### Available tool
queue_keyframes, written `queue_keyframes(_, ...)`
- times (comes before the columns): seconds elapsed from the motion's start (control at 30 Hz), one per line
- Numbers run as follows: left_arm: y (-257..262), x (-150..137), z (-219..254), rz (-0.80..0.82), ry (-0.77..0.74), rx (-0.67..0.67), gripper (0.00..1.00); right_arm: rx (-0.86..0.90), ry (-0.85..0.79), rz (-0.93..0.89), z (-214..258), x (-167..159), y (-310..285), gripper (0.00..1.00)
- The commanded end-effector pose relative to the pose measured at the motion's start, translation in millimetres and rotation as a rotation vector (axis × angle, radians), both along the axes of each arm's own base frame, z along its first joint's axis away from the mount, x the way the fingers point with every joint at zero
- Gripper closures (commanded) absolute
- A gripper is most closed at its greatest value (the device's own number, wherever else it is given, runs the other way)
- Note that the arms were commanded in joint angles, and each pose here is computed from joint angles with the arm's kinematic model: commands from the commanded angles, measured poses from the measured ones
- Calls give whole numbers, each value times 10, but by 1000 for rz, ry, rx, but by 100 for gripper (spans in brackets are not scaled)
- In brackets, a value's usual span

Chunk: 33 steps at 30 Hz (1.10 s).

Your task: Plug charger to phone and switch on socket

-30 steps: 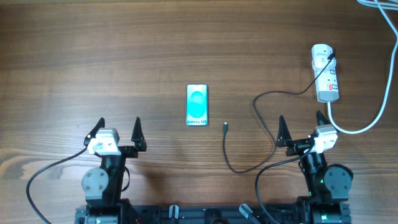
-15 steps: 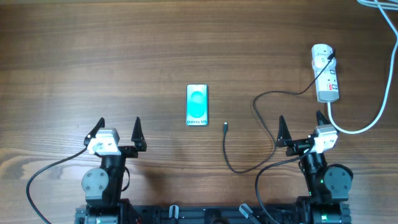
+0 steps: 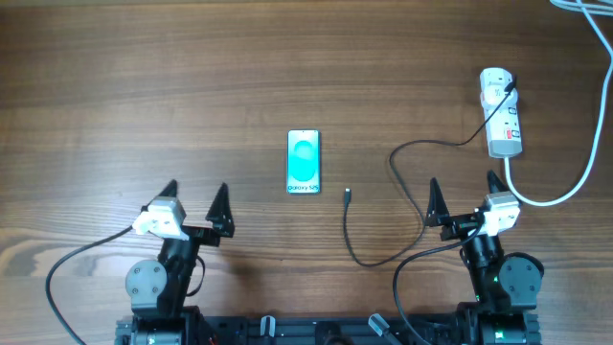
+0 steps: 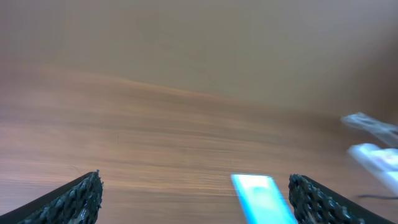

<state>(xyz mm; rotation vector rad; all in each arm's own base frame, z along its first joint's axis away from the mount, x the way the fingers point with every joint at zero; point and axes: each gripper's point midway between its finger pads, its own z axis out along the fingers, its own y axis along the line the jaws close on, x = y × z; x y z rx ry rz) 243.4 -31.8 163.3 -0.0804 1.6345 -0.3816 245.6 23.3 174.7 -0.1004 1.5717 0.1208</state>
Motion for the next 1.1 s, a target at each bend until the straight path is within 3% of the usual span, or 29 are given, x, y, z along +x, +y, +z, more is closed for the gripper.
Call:
queue_keyframes(0.0, -405, -137, 41, -234, 99, -361, 0, -10, -6, -9, 8, 2, -12, 0)
queue_keyframes(0.1, -402, -136, 208, -242, 70, -479, 0, -11, -7, -10, 10, 2, -13, 0)
queue_keyframes(0.17, -403, -169, 514, -276, -31, -544, 0, -11, -6, -9, 8, 2, -12, 0)
queue_keyframes(0.3, -410, -362, 1140, -354, -259, -552, 0, -11, -7, -10, 10, 2, -13, 0)
queue_keyframes(0.57, -446, -412, 1714, -352, -218, -502, 1, -11, -7, -10, 10, 2, -13, 0)
queue_keyframes(0.73, -485, -137, 1722, -296, 55, -319, 0, -10, -6, -9, 8, 2, -12, 0)
queue_keyframes(0.87, -473, 131, 1492, -249, 447, -284, 0, -11, -6, -9, 8, 2, -12, 0)
queue_keyframes(0.93, -603, 216, 1433, -324, 570, -330, 0, -10, -6, -9, 8, 2, -12, 0)
queue_keyframes(1.07, -886, 280, 1366, -525, 645, -396, 0, -11, -6, -9, 8, 2, -12, 0)
